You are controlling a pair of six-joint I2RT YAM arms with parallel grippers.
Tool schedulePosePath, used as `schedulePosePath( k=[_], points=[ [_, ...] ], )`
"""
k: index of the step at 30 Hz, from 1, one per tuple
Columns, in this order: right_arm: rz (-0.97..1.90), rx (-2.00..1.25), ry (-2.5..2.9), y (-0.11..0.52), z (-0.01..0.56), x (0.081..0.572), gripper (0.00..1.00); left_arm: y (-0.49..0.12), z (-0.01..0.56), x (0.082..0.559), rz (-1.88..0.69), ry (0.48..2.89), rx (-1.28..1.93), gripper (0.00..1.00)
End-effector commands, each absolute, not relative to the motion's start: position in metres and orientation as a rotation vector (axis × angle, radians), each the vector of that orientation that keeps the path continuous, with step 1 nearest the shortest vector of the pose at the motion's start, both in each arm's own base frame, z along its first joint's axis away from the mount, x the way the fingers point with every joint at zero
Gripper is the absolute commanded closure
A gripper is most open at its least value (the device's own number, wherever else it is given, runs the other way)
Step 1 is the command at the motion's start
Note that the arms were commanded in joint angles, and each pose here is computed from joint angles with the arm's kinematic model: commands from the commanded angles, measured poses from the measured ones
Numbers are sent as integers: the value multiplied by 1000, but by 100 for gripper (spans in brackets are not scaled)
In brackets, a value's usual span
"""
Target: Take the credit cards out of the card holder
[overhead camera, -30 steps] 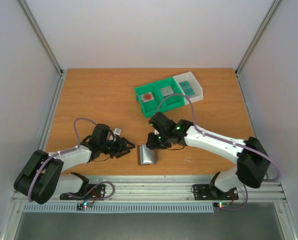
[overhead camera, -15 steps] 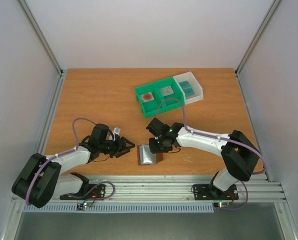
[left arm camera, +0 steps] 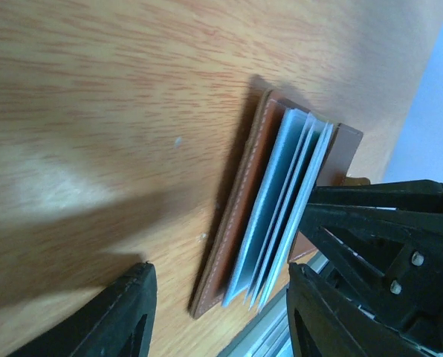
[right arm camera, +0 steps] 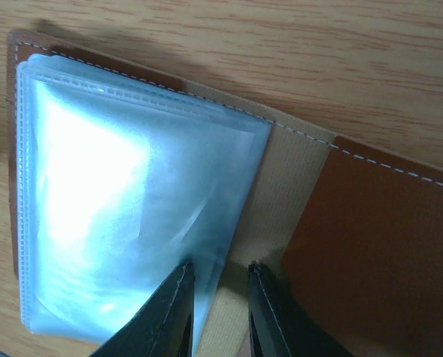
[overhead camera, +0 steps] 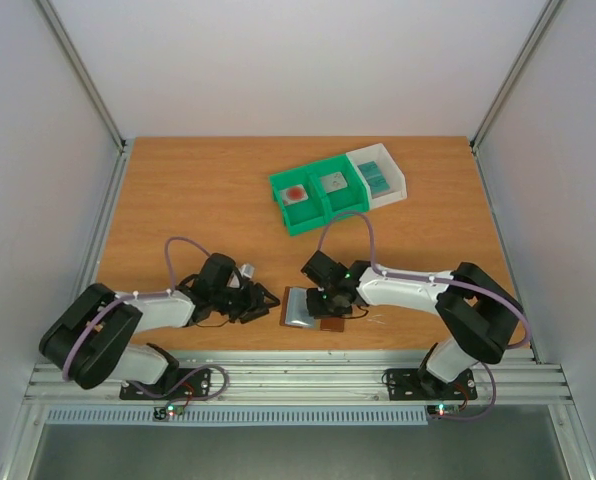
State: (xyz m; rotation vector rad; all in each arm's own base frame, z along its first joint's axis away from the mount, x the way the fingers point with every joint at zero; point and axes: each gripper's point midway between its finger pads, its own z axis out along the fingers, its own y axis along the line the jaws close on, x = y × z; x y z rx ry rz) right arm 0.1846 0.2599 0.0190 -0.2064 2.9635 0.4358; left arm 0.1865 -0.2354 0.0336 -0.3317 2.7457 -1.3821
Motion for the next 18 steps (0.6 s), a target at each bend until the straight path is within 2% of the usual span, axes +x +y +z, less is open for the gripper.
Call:
schedulePosePath(
  k=[1, 9, 18],
  points=[
    [458, -157, 2942, 252, 11, 184, 79, -254, 43, 203, -1429, 2641, -275, 51],
    [437, -119, 2925, 238, 6, 179, 80, -272, 38, 204, -1506, 2608, -271, 56],
    [452, -154, 2864, 229, 39, 178, 83, -269, 33, 205, -1486, 2607, -298, 57]
  ],
)
